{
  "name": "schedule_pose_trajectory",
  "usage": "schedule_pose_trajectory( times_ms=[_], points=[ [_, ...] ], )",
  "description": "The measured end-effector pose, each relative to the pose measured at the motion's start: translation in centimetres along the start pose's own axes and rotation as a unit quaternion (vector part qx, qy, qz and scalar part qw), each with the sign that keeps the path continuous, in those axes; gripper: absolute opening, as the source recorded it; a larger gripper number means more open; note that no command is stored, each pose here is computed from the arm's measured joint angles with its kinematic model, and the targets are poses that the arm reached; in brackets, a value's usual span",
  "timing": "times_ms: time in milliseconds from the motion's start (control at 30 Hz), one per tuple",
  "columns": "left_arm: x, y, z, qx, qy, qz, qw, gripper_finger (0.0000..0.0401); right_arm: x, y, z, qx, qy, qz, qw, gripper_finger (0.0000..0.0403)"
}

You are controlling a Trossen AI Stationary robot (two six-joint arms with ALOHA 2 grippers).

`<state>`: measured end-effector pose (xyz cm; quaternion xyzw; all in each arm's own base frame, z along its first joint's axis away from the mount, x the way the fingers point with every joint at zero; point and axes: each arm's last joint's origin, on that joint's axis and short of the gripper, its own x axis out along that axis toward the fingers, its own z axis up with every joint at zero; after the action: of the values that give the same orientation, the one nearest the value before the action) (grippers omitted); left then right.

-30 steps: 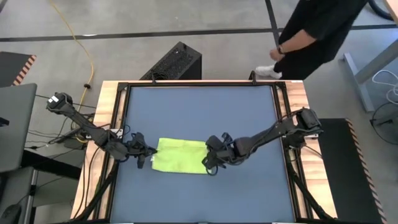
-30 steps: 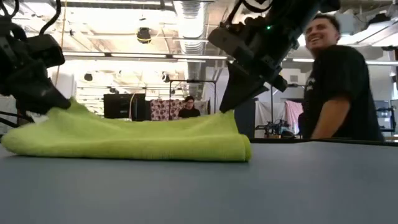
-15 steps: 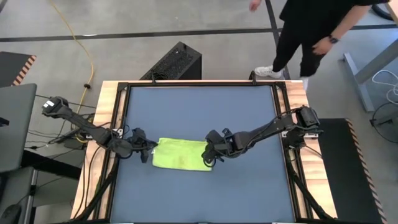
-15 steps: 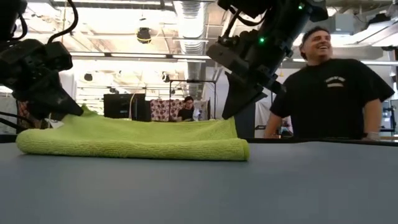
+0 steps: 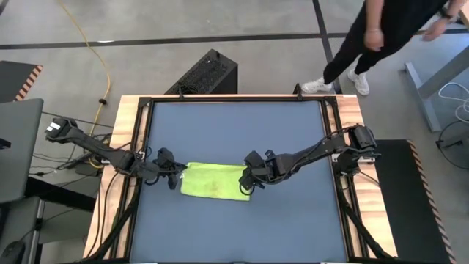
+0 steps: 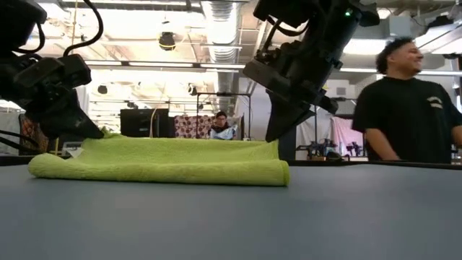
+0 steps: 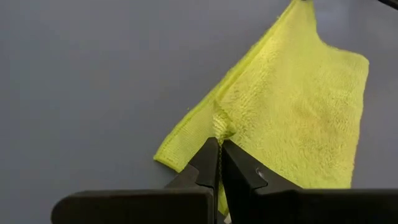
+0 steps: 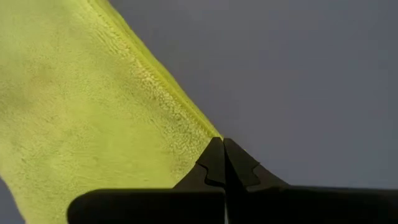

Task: Roll towel
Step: Roll the green towel

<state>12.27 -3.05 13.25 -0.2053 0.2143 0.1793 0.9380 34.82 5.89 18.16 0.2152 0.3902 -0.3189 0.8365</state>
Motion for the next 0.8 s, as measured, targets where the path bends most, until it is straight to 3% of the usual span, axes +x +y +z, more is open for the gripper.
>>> schedule_pose_trajectory(
  times_ms=[167,433,600,800],
  points=[
    [0.1,0.1,0.1,0.010,0.011,-0.007,1.000,0.0023,0.2,0.0,0.5,0.013,-0.008,0.006,1.000,0.0065],
    [0.3,1.0,-0.3,0.005,0.033,0.031,0.999,0.0119,0.5,-0.5,0.9,0.029,-0.008,0.000,1.000,0.0161],
    [0.4,1.4,-0.3,0.003,0.034,0.052,0.998,0.0159,0.5,-0.3,1.1,0.047,-0.015,0.011,0.999,0.0184],
    [0.2,0.9,0.6,0.002,0.019,0.054,0.998,0.0163,-0.6,1.7,0.1,0.063,-0.036,0.066,0.995,0.0181]
  ],
)
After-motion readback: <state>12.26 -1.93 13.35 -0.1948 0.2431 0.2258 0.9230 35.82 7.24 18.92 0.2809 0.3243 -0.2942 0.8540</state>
